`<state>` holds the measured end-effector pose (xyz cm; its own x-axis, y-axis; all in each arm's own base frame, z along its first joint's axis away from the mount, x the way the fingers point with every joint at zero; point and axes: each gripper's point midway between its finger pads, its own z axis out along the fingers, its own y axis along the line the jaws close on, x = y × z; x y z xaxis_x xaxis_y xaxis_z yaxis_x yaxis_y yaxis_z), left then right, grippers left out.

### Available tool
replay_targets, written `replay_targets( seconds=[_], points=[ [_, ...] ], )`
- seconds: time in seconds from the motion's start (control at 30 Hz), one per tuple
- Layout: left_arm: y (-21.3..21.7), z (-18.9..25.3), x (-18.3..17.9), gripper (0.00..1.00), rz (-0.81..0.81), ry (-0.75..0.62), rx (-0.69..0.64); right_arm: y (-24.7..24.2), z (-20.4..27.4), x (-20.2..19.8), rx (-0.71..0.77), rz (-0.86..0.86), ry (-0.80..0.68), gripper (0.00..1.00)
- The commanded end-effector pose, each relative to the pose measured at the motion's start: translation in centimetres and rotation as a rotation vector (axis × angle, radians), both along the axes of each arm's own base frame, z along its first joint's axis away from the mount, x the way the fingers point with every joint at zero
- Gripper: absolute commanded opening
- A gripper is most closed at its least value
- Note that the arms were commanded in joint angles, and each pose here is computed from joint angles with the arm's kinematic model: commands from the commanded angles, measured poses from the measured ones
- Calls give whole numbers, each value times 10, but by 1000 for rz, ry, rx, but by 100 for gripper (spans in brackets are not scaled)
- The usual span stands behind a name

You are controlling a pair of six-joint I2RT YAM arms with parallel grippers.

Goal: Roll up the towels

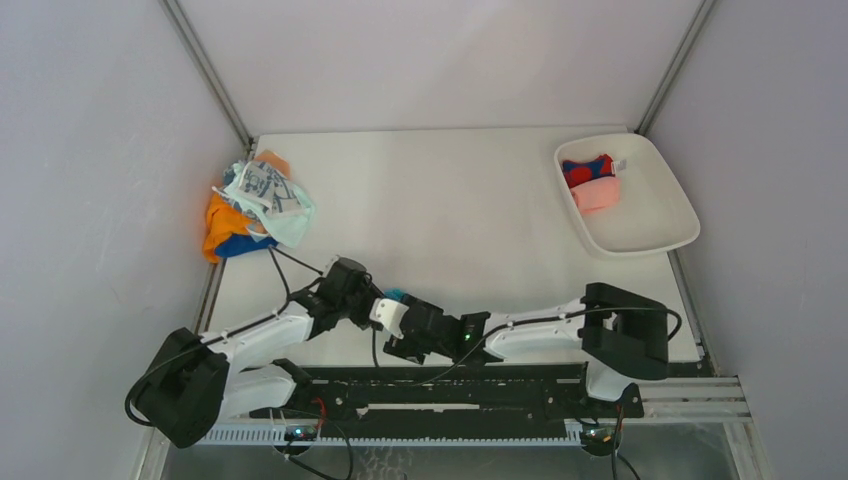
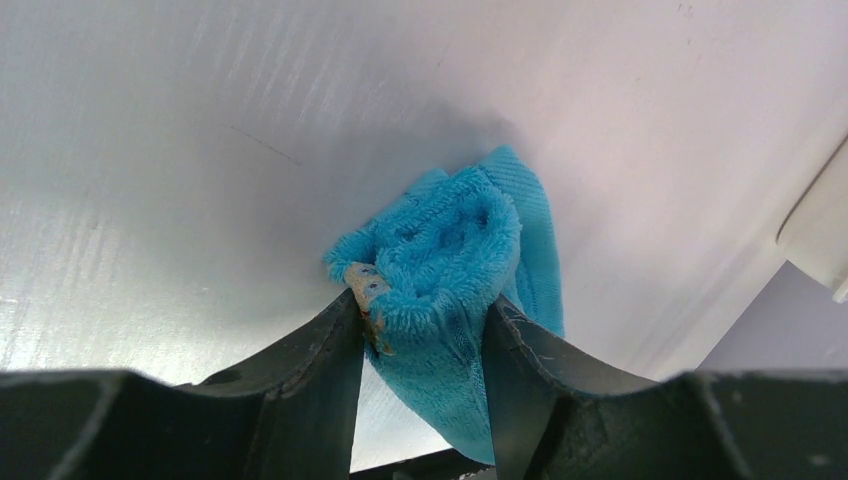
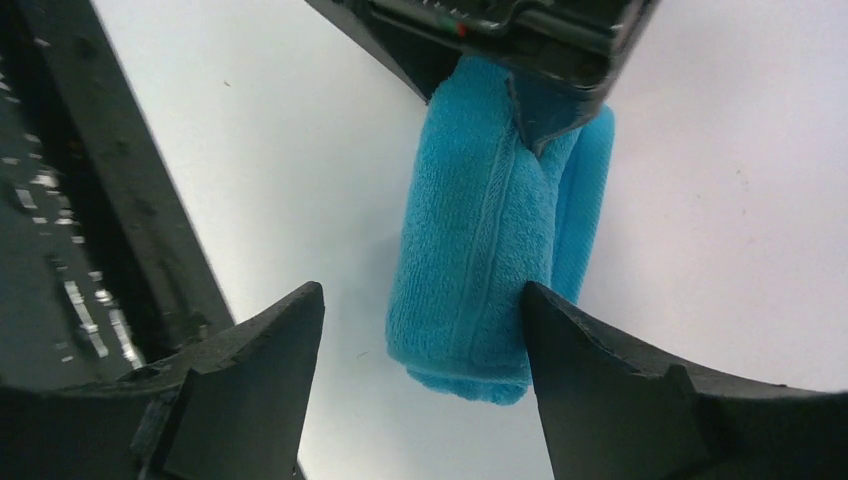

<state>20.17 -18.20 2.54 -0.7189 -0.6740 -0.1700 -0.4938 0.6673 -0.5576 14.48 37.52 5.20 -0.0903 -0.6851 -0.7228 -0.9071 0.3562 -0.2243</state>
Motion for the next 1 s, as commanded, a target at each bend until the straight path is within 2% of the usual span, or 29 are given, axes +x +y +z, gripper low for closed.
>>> replay_targets(
  seconds=[0.0,0.1,0.2,0.3,0.43,0.7,0.97],
  points=[
    [10,-15,-16,49,-38,75,77,4,-4,12,-90,-9,-143,70],
    [8,-14,-16,52,-38,77,62,2,-23,9,-145,4,-135,66],
    [5,-8,-13,58,-33,60,41,0,-33,7,-159,15,-92,57],
    [4,2,-10,64,-14,22,15,-1,-35,3,-109,23,26,41],
    [7,17,-5,68,11,-31,-14,-4,-32,1,-29,48,185,29],
    [14,13,-7,70,40,-33,-20,-8,-35,-5,85,89,430,26],
    [11,8,5,69,39,-36,-10,-10,-40,-12,104,131,531,25]
  ],
)
